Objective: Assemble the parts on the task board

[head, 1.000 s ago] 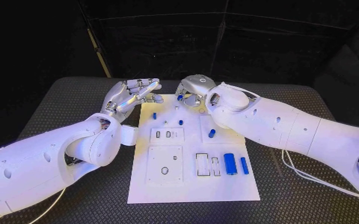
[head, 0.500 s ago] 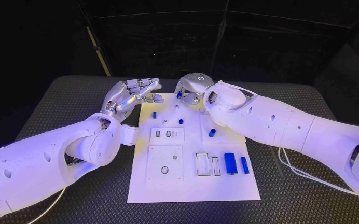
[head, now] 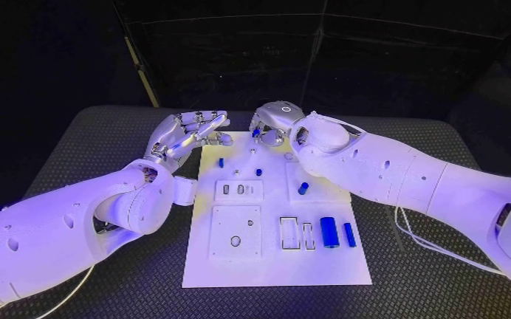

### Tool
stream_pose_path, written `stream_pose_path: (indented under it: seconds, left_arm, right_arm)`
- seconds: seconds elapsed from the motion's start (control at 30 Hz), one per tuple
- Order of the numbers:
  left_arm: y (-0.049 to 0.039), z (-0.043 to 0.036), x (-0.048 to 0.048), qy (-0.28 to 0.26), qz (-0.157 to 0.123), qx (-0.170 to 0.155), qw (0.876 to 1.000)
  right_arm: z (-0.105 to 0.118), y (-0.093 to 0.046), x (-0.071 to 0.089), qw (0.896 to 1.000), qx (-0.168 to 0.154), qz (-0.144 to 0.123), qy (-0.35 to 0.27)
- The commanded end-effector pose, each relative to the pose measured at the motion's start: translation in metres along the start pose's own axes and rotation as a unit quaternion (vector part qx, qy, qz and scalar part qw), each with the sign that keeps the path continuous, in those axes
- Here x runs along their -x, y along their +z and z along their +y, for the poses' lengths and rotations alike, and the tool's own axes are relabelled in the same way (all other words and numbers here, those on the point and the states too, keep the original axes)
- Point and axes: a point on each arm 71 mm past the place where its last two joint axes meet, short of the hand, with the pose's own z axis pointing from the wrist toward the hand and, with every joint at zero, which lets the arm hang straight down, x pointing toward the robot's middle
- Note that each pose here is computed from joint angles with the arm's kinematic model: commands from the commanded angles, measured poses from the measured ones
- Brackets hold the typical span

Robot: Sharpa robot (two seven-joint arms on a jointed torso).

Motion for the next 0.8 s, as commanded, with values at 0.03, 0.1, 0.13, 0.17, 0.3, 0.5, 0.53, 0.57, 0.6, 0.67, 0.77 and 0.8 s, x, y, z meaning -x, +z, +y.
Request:
stream_pose_path:
  seconds: [0.03, 0.1, 0.13, 0.17, 0.3, 0.5, 0.53, 0.57, 0.6, 0.67, 0.77, 0.8]
  left_arm:
    - [0.0007, -0.0015, -0.0012, -0.001, 0.007, -0.004, 1.0]
    - [0.0007, -0.0014, -0.0009, -0.001, 0.006, -0.004, 1.0]
    - [0.0007, -0.0014, -0.0008, -0.001, 0.006, -0.004, 1.0]
    - [0.0007, -0.0014, -0.0006, -0.001, 0.006, -0.004, 1.0]
    - [0.0007, -0.0013, 0.0001, 0.0, 0.005, -0.004, 1.0]
    - [0.0007, -0.0011, 0.0014, 0.001, 0.004, -0.004, 1.0]
    - [0.0008, -0.001, 0.0018, 0.001, 0.003, -0.004, 1.0]
    - [0.0008, -0.001, 0.0021, 0.001, 0.003, -0.004, 1.0]
    - [0.0008, -0.0009, 0.0024, 0.002, 0.003, -0.004, 1.0]
    - [0.0009, -0.0007, 0.003, 0.002, 0.002, -0.003, 1.0]
    - [0.001, -0.0006, 0.0036, 0.002, 0.001, -0.003, 1.0]
    - [0.001, -0.0006, 0.0038, 0.003, 0.001, -0.003, 1.0]
  right_arm:
    - [-0.0009, -0.0021, -0.0071, 1.0, -0.004, 0.03, -0.005]
    - [-0.0003, -0.0028, -0.0068, 1.0, -0.002, 0.031, -0.005]
    - [-0.0001, -0.003, -0.0066, 1.0, -0.001, 0.031, -0.005]
    - [0.0001, -0.0034, -0.0063, 1.0, -0.001, 0.031, -0.005]
    - [-0.0006, -0.0051, -0.0053, 1.0, -0.001, 0.029, -0.005]
    - [-0.0032, -0.0067, -0.0043, 1.0, -0.006, 0.026, -0.005]
    - [-0.0033, -0.0068, -0.0042, 1.0, -0.006, 0.025, -0.005]
    - [-0.0033, -0.0069, -0.0041, 1.0, -0.006, 0.025, -0.005]
    - [-0.0031, -0.0069, -0.0039, 1.0, -0.006, 0.024, -0.005]
    - [-0.0026, -0.0068, -0.0036, 1.0, -0.005, 0.021, -0.005]
    - [-0.0017, -0.0065, -0.0032, 1.0, -0.003, 0.019, -0.004]
    - [-0.0012, -0.0064, -0.0031, 1.0, -0.002, 0.018, -0.004]
